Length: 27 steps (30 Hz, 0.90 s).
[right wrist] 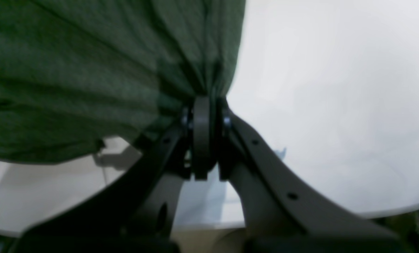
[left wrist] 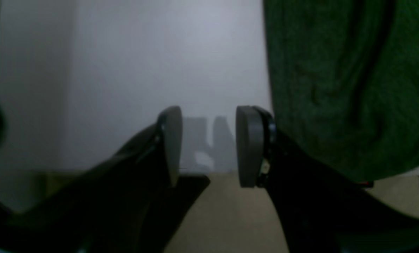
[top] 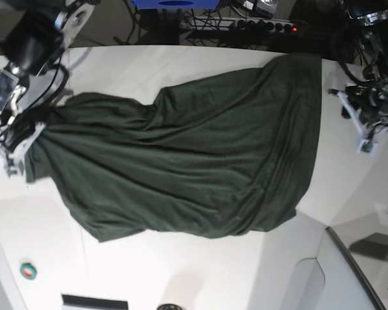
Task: Layout the t-shirt on the table in an organized manner, then fold the t-shirt properly
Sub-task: 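Drag the shirt edge with the right gripper away from the left gripper, then pull the shirt edge taut between both grippers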
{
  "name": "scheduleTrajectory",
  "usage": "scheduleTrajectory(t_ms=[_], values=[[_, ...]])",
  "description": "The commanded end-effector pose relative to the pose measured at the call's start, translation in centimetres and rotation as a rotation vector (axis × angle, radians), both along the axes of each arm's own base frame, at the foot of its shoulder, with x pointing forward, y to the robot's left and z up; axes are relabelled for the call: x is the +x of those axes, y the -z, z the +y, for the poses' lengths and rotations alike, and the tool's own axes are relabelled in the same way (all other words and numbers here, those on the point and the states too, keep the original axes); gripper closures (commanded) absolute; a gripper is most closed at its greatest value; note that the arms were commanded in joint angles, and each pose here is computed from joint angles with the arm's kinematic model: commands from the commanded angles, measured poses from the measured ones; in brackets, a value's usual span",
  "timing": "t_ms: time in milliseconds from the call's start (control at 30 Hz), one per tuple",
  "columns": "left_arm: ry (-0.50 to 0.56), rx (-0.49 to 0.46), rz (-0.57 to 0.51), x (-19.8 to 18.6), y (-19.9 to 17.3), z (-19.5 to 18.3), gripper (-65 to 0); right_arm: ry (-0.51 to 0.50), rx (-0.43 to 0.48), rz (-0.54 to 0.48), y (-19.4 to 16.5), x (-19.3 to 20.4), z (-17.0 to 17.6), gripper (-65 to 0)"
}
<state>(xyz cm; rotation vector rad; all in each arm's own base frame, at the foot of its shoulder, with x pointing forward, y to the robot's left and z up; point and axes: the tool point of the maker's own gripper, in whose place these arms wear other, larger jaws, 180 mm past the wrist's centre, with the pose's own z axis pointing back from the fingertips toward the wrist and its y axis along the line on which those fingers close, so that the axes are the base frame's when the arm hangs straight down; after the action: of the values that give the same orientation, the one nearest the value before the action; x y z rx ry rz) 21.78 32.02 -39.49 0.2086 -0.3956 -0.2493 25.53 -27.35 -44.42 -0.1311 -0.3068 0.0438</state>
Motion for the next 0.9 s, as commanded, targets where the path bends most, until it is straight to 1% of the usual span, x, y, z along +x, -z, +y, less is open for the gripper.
scheduleTrajectory(t_ms=[0,67,100,167,200,233,267,300,333,400,433,467,500,567,600,633,667,767,867], values=[[-0.008,-0.002,-0.001,0.1,0.1,0.1,-24.5,0.019,-0.023,-0.049,-1.5,0.6,-0.8,-1.1],[0.001,-0.044,-0.021,0.5,0.9,-1.3,-24.5,0.034,-0.012,-0.055,-1.3,0.3,-0.6,-2.4],[0.013,-0.066,-0.036,0.7,1.3,-2.1,-24.5,0.033,-0.007,-0.055,-1.1,0.3,-0.4,-4.8],[0.055,-0.1,-0.045,0.8,2.1,-4.0,-24.5,0.03,-0.003,-0.048,-0.9,0.3,-0.4,-13.8],[0.081,-0.108,-0.031,0.5,2.5,-5.0,-24.5,0.031,-0.009,-0.049,-1.0,0.1,-0.5,-17.7],[0.112,-0.116,-0.016,0.3,2.9,-6.0,-24.4,0.034,-0.026,-0.06,-1.5,0.0,-0.8,-20.9],[0.134,-0.124,0.002,-0.2,3.4,-6.7,-24.4,0.037,-0.049,-0.061,-1.9,-0.8,-1.2,-22.2],[0.143,-0.129,0.016,-0.6,3.8,-7.1,-24.4,0.041,-0.079,-0.074,-2.7,-1.4,-1.6,-22.2],[0.142,-0.13,0.025,-1.0,4.0,-7.1,-24.4,0.036,-0.093,-0.08,-3.1,-1.9,-1.3,-22.2],[0.142,-0.128,0.03,-1.1,4.1,-6.9,-24.2,0.035,-0.09,-0.07,-3.0,-3.0,-0.4,-22.2],[0.14,-0.127,0.037,-1.4,4.2,-6.8,-24.2,0.024,-0.085,-0.058,-2.6,-3.4,0.1,-21.8],[0.133,-0.125,0.036,-1.6,4.2,-6.6,-24.2,-0.007,-0.076,-0.049,-2.1,-3.3,0.9,-20.0],[0.122,-0.122,0.032,-1.6,4.0,-6.2,-24.2,-0.044,-0.06,-0.031,-1.3,-3.4,1.9,-15.3],[0.099,-0.118,0.031,-1.7,4.0,-5.5,-24.2,-0.088,-0.035,-0.007,-0.3,-3.3,3.4,-2.9],[0.092,-0.117,0.033,-1.8,4.1,-5.3,-24.0,-0.096,-0.028,-0.004,-0.2,-3.2,3.7,0.0],[0.088,-0.118,0.036,-1.9,4.2,-5.2,-23.5,-0.098,-0.025,-0.004,-0.1,-3.1,3.8,-0.6],[0.086,-0.12,0.04,-2.0,4.3,-5.2,-20.1,-0.098,-0.022,-0.009,-0.2,-2.8,3.9,-2.0],[0.073,-0.131,0.071,-2.7,5.2,-5.1,0.0,-0.103,0.014,-0.004,0.5,-1.7,4.7,-2.6],[0.059,-0.161,0.068,-2.9,6.3,-5.2,0.0,-0.113,0.086,0.037,2.4,-0.6,6.1,-2.6]])
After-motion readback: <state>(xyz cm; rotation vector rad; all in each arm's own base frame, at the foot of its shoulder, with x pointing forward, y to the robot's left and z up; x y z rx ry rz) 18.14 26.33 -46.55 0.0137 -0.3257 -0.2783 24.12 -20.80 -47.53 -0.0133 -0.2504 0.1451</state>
